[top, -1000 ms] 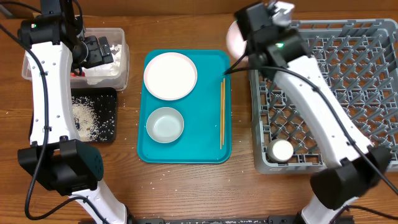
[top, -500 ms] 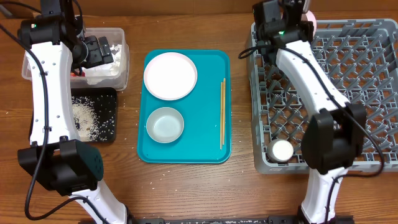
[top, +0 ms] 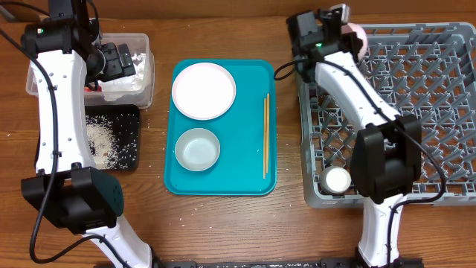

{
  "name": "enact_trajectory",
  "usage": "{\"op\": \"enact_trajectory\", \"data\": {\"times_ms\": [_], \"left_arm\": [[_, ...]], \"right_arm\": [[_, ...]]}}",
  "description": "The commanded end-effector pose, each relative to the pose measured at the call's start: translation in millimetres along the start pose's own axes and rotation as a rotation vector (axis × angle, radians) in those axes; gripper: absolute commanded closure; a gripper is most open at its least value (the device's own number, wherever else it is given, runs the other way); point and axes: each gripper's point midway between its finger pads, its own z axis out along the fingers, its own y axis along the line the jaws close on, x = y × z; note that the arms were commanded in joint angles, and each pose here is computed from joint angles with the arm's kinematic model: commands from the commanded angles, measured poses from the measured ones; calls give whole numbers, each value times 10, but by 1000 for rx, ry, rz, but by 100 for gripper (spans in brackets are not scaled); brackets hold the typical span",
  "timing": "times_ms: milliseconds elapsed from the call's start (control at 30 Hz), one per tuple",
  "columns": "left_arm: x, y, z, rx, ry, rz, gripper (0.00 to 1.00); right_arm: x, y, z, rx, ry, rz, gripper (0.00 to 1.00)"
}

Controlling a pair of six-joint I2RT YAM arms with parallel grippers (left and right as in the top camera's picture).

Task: Sort waste into correct bins and load items into the dishwasher
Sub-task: 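Carry the pink bowl into the dish rack's back corner, release, then grasp the white bowl on the teal tray with right gripper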

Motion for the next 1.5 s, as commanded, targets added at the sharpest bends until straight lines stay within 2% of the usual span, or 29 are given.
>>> {"op": "enact_trajectory", "data": {"times_ms": [0,233,400,433,600,733,833,900,1033,1133,1200,1300,1333,1467], "left_arm": [[-61,12,-132,-4,-40,0,0],[-61,12,-132,-4,-40,0,0],[-61,10,-132,-4,-40,0,0],[-61,12,-132,-4,-40,0,0],[-61,10,-132,-4,-40,0,0],[-61,12,-132,-4,-40,0,0],[-61,12,-132,-4,-40,0,0],[-61,10,-132,-4,-40,0,0],[-61,12,-132,-4,-40,0,0],[-61,12,-132,-4,-40,0,0],[-61,12,-132,-4,-40,0,0],[-61,10,-132,-4,-40,0,0],[-61,12,-132,-4,-40,0,0],[-61,12,-132,-4,-40,0,0]], "right_arm": [[59,197,-76,-87,14,-17,96],[128,150,42,-3,27,13,96],[214,215,-74,-12,37,-67,95],[221,244,-128,-17,33,-85,92],[250,409,-425,-49,0,-160,62],[267,482,-610,-67,-21,-203,22],[244,501,-757,-129,-22,-188,7],[238,529,-868,-235,5,-175,0],[233,592,-1263,-552,82,-125,0],[299,719,-1759,-882,159,-109,0],[402,873,-2242,-1177,241,-113,0],[584,1054,-2829,-1514,371,-146,12],[648,1126,-2898,-1542,397,-150,19],[1014,1556,-3001,-1510,479,-150,25]]}}
